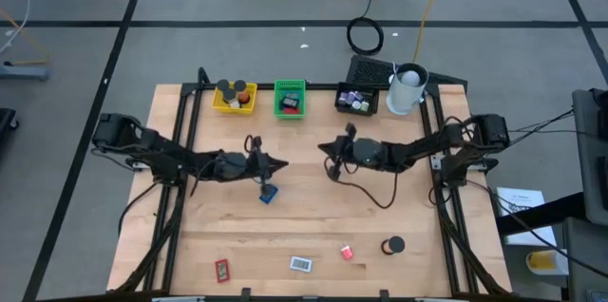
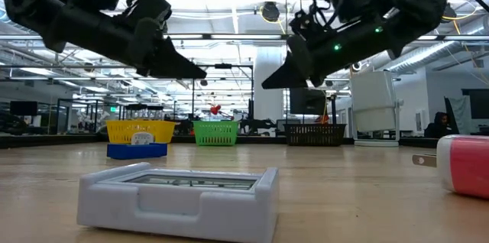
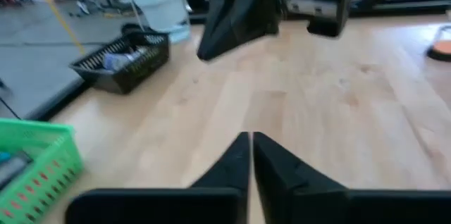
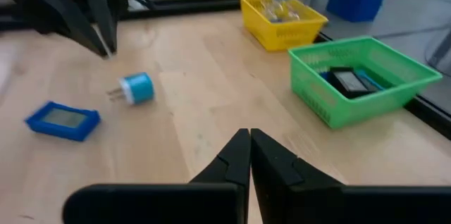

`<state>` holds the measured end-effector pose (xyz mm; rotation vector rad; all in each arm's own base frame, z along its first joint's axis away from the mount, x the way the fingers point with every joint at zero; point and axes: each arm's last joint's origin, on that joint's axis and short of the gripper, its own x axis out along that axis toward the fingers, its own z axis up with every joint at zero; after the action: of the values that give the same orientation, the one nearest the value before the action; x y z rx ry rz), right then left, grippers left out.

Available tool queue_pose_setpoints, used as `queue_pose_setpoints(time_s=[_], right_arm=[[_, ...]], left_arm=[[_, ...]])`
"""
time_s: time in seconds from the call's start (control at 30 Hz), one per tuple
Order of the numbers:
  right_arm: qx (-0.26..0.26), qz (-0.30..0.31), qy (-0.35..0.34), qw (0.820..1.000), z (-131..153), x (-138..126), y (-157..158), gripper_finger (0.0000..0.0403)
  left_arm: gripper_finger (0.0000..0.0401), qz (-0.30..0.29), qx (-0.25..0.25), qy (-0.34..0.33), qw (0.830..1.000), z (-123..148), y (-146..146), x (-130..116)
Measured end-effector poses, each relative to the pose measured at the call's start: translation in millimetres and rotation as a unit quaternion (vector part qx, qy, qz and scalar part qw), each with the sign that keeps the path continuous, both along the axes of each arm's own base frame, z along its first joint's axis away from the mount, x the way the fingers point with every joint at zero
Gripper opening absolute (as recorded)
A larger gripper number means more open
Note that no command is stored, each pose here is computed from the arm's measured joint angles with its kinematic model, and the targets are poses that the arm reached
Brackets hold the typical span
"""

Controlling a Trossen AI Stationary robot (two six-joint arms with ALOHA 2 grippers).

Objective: Pick & Place Office items
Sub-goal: Put the blue digital timer in green bin

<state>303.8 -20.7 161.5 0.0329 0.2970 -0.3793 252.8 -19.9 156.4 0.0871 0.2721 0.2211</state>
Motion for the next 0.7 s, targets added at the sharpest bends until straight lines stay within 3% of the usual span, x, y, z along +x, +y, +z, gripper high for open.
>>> queue_pose_setpoints(time_s=[0.23,0.37,0.5,0.7], right_arm=[[-0.006,0.008,-0.014,1.0,-7.5,-9.7,5.1,0.0009],[0.021,0.0,-0.01,1.0,-15.2,-16.1,5.5,0.001],[0.027,-0.002,-0.009,1.0,-17.7,-18.6,5.6,0.001],[0.028,-0.001,-0.009,1.0,-17.9,-18.8,6.1,0.0009]], left_arm=[[0.0014,0.014,-0.048,0.038,0.998,-10.0,-14.4,-5.5],[0.0028,0.039,-0.062,0.057,0.996,-15.4,-26.7,-11.0],[0.0081,0.052,-0.075,0.088,0.992,-16.6,-46.0,-14.2],[0.0197,0.094,-0.107,0.153,0.978,-3.7,-77.3,-14.8]])
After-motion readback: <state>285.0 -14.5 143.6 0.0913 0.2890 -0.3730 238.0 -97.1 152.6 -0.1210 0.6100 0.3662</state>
